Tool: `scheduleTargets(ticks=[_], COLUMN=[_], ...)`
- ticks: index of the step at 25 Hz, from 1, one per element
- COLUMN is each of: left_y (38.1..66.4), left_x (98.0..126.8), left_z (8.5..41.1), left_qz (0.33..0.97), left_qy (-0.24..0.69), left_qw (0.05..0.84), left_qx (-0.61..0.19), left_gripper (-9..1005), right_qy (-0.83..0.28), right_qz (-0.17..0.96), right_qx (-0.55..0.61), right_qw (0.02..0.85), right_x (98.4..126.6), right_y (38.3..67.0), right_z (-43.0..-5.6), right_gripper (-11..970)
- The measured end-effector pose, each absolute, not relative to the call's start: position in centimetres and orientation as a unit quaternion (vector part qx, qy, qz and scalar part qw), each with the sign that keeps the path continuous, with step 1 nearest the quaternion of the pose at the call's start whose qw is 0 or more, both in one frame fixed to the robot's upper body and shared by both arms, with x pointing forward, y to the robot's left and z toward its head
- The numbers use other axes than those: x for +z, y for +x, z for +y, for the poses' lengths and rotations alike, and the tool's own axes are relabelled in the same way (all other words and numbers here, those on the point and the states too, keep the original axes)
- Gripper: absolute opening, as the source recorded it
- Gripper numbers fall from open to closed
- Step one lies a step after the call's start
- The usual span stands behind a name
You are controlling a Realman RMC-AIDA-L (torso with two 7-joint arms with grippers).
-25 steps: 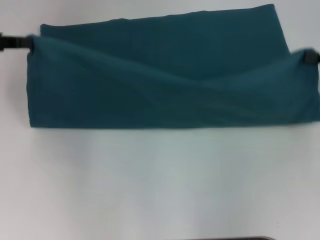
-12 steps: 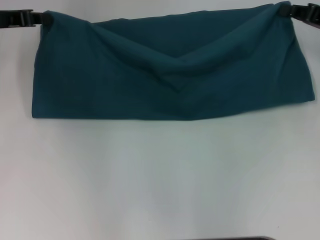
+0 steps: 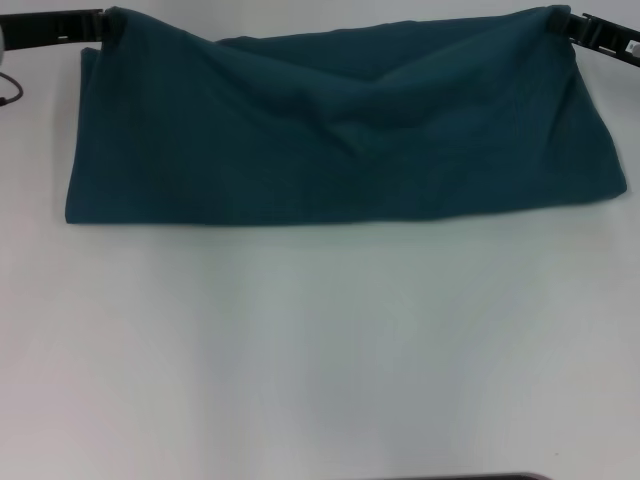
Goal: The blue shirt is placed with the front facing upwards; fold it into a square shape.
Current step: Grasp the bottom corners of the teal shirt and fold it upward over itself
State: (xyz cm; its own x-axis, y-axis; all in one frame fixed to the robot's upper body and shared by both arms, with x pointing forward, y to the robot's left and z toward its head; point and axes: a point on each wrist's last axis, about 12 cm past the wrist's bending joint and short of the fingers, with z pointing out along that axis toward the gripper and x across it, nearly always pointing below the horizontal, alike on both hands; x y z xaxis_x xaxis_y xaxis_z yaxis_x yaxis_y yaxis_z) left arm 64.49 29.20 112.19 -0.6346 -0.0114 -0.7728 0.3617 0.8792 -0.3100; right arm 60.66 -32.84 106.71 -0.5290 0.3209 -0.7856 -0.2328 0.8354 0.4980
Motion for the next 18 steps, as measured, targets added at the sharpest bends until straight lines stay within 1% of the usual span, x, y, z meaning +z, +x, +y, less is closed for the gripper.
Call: scheduleTargets(ticks=[7, 18], left_y=[65.2, 65.8], left_x=[111.6, 112.1], left_z=[28.3, 28.0], left_qz=[0.875, 0.869], left_qy=[0.082, 0.067], left_qw=[0.432, 0.451], left_qx=[-0.202, -0.193], left_gripper=[30, 31], right_qy=[0.022, 0.007], right_qz=[0.831, 0.829], right_qx=[0.257, 0.247], right_qw=[0.493, 0.502], right_x=[106.7, 107.9], right_y=[61.9, 63.8], right_z=[-31.7, -30.1], right_gripper=[31, 30])
